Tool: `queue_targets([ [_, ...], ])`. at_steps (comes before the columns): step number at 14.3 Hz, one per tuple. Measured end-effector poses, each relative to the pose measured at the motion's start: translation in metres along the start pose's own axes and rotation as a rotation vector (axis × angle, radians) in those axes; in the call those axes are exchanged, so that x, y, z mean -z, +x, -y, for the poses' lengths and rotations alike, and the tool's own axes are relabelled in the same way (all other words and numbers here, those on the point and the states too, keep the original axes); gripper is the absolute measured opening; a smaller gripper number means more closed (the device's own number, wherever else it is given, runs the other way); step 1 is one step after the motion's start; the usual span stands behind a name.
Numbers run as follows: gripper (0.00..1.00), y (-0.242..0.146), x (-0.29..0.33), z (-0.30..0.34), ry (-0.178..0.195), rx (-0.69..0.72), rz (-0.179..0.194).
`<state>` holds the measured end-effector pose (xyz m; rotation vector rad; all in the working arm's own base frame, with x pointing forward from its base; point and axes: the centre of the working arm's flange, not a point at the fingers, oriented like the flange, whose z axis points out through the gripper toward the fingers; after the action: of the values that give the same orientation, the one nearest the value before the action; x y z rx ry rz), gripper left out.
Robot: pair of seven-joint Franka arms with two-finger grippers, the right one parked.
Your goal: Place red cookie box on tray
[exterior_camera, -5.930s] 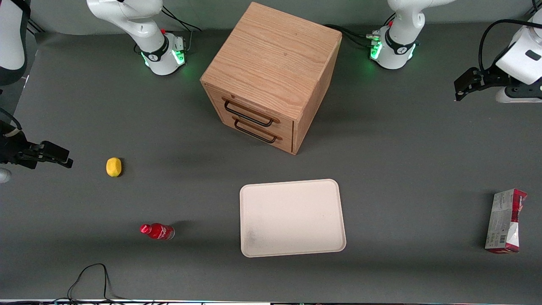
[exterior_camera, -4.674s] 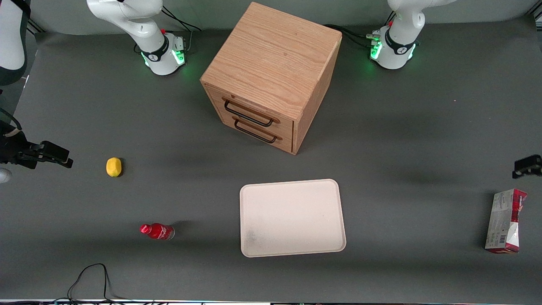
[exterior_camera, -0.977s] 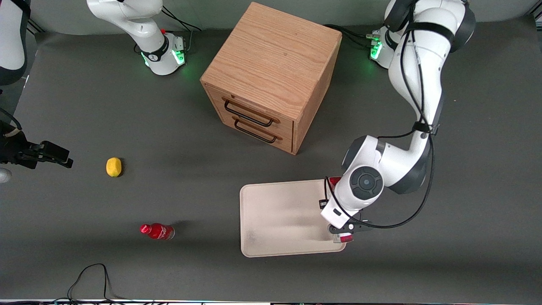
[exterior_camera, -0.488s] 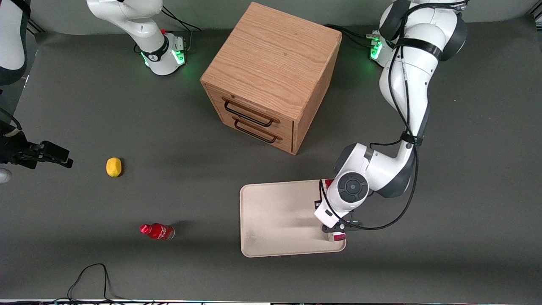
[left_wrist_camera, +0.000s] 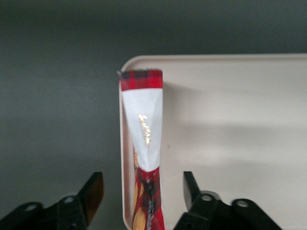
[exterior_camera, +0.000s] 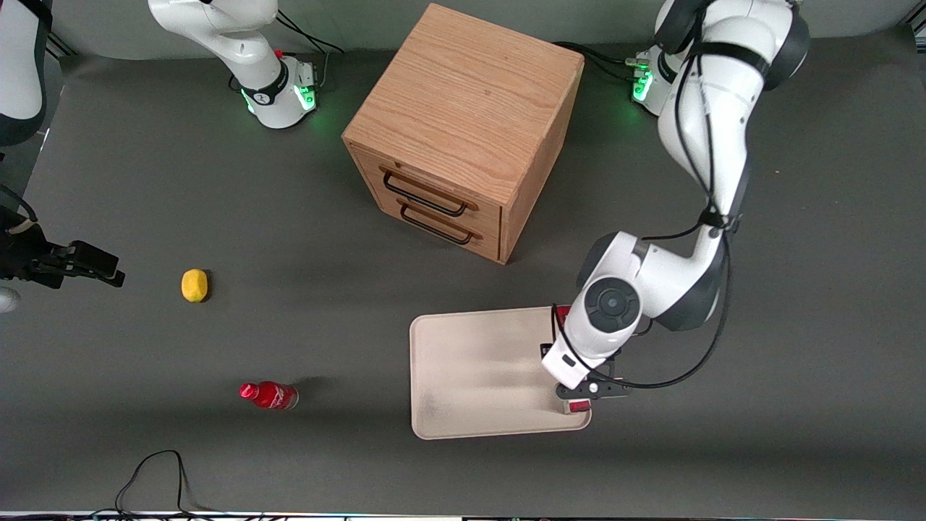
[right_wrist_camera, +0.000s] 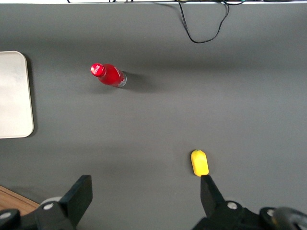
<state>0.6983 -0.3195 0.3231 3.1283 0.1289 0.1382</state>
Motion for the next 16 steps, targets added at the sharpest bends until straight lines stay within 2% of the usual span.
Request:
queue_targets([
  [1,0.92,0.001,0.028,0.013,-0.017,0.024,-0.008],
  [2,0.99,0.002,0.056,0.033,-0.020,0.052,-0.015],
  [4,1.00,0.000,0.108,0.090,0.001,0.105,-0.009],
  [5,1.00,-0.003,0.133,0.122,0.011,0.109,0.009],
  [8,1.00,-0.017,0.201,0.211,0.018,0.038,0.061],
  [11,1.00,-0.042,0.247,0.286,0.030,-0.045,0.070],
  [13,1.00,-0.067,0.265,0.315,0.038,-0.071,0.081],
  [16,1.00,-0.103,0.289,0.327,0.048,-0.081,0.114],
])
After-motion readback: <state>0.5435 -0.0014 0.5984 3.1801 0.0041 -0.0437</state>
